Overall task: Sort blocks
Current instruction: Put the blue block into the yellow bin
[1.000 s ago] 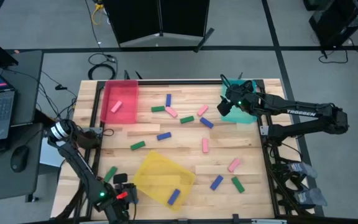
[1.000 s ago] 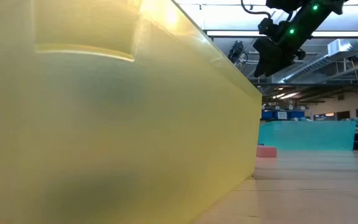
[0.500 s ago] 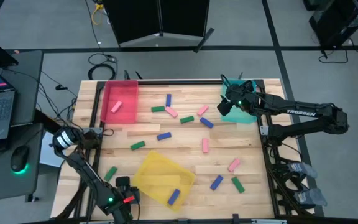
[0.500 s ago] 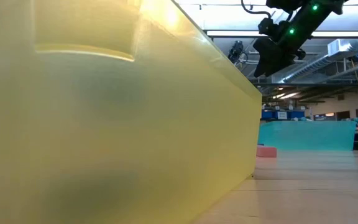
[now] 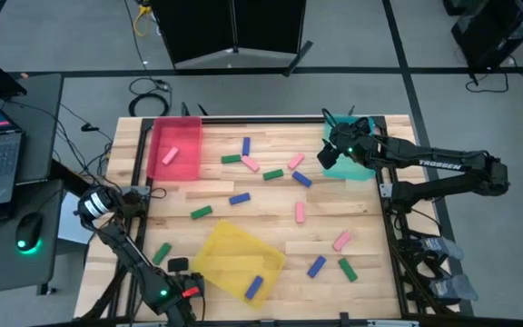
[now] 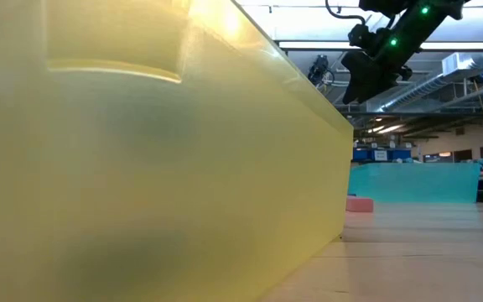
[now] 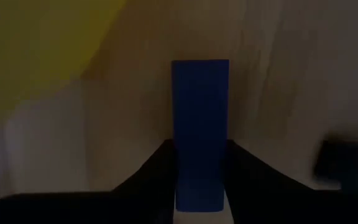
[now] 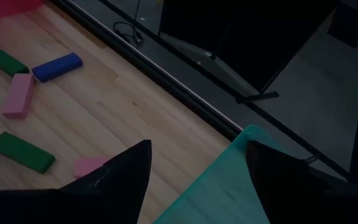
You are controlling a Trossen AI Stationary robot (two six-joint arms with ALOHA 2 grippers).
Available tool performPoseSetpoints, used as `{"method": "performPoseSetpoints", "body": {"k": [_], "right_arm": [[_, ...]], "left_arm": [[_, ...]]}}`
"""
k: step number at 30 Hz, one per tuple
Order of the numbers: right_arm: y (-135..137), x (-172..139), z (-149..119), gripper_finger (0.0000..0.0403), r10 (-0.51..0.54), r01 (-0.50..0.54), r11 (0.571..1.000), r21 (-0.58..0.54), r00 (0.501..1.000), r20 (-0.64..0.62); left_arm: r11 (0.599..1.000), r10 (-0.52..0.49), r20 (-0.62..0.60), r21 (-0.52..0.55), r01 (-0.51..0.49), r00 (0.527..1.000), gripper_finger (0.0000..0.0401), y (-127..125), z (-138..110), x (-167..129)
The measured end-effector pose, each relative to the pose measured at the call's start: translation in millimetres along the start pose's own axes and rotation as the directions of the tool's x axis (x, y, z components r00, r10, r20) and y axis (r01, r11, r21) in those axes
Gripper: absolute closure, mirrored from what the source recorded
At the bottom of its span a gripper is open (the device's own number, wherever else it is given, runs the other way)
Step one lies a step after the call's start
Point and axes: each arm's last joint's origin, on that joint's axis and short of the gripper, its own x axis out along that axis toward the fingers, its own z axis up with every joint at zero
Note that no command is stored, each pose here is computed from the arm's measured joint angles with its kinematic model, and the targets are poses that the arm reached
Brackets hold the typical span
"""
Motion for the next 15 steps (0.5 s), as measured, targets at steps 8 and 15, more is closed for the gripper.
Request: {"method": "performPoseSetpoints", "body": {"k": [8, 15], "right_arm": [[0.1, 0.0, 0.2, 0.0135, 0.002, -0.002, 1.0, -0.009, 1.0, 0.002], [1.2, -0.2, 3.3, 0.0139, 0.016, -0.016, 1.0, 0.013, 0.999, 0.029]], "left_arm": [[0.999, -0.036, 0.173, 0.019, 0.034, 0.984, 0.0296, -2.9, 5.9, -89.9], [0.982, 0.184, 0.425, -0.126, -0.144, 0.886, 0.0296, 33.6, 46.4, -114.4]]}}
